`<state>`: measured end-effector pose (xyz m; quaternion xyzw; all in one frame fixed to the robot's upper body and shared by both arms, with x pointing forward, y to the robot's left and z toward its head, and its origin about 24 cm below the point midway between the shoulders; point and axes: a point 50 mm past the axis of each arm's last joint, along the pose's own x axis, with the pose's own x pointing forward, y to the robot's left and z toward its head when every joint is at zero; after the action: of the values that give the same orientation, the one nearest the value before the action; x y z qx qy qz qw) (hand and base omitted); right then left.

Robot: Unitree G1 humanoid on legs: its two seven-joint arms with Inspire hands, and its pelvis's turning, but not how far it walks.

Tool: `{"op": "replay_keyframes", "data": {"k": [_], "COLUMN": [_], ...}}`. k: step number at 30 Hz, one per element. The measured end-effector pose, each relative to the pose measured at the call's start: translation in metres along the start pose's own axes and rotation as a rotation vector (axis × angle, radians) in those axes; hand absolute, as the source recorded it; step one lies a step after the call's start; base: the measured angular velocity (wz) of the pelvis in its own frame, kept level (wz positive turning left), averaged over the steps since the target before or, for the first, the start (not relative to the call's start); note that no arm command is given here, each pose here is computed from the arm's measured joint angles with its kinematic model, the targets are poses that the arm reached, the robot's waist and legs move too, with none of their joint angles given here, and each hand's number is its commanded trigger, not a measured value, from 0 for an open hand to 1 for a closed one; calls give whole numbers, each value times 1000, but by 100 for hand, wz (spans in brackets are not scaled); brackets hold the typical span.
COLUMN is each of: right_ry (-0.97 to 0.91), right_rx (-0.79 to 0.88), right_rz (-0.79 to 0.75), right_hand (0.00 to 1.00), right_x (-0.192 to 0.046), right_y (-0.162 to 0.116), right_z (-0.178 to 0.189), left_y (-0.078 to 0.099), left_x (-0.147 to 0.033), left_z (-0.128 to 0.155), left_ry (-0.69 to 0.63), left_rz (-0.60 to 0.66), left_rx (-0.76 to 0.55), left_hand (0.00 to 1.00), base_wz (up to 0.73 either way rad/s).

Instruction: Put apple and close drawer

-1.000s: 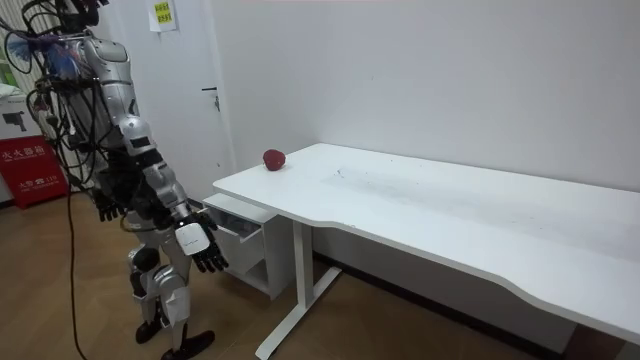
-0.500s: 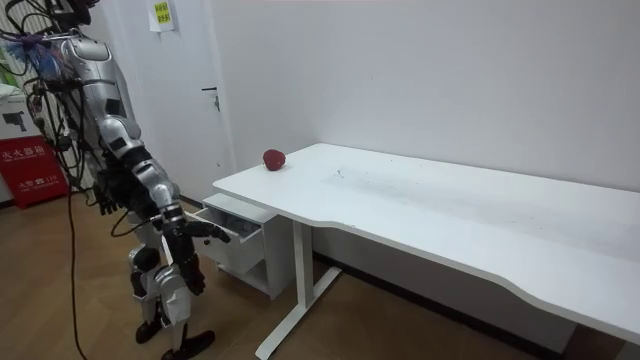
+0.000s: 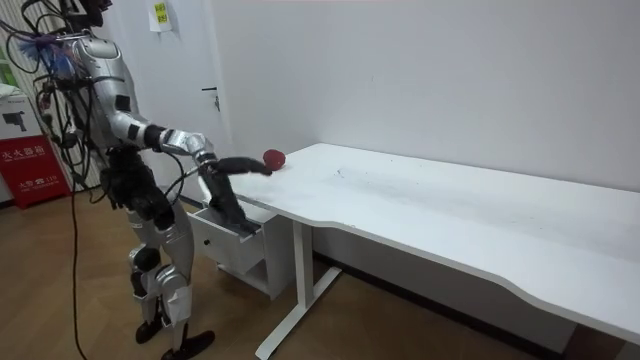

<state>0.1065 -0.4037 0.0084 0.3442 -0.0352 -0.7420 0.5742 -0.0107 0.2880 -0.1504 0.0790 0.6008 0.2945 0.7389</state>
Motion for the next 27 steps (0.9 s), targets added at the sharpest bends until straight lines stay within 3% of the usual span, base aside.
{"op": "replay_keyframes", "data": {"k": [4,9,19,27], "right_ry": [-223,-357,-376,-305], "right_rx": [-170,-346,-725,-893], "right_rz": [224,452,812,932], "right_hand": [0,0,0,0], "right_x": [-30,-56,-87,-88], "right_y": [46,71,76,65], "right_z": [11,5,-48,-77], "left_y": [-9,-14,-18,-25], "left_x": [-1,-1,-2,-3], "left_z": [4,4,13,17], "left_ry": [-19,-21,-59,-84], "left_rz": [-39,-78,-104,-128], "left_rx": [76,131,197,220], "left_hand": [0,0,0,0], "base_wz": [-7,4,5,0]}}
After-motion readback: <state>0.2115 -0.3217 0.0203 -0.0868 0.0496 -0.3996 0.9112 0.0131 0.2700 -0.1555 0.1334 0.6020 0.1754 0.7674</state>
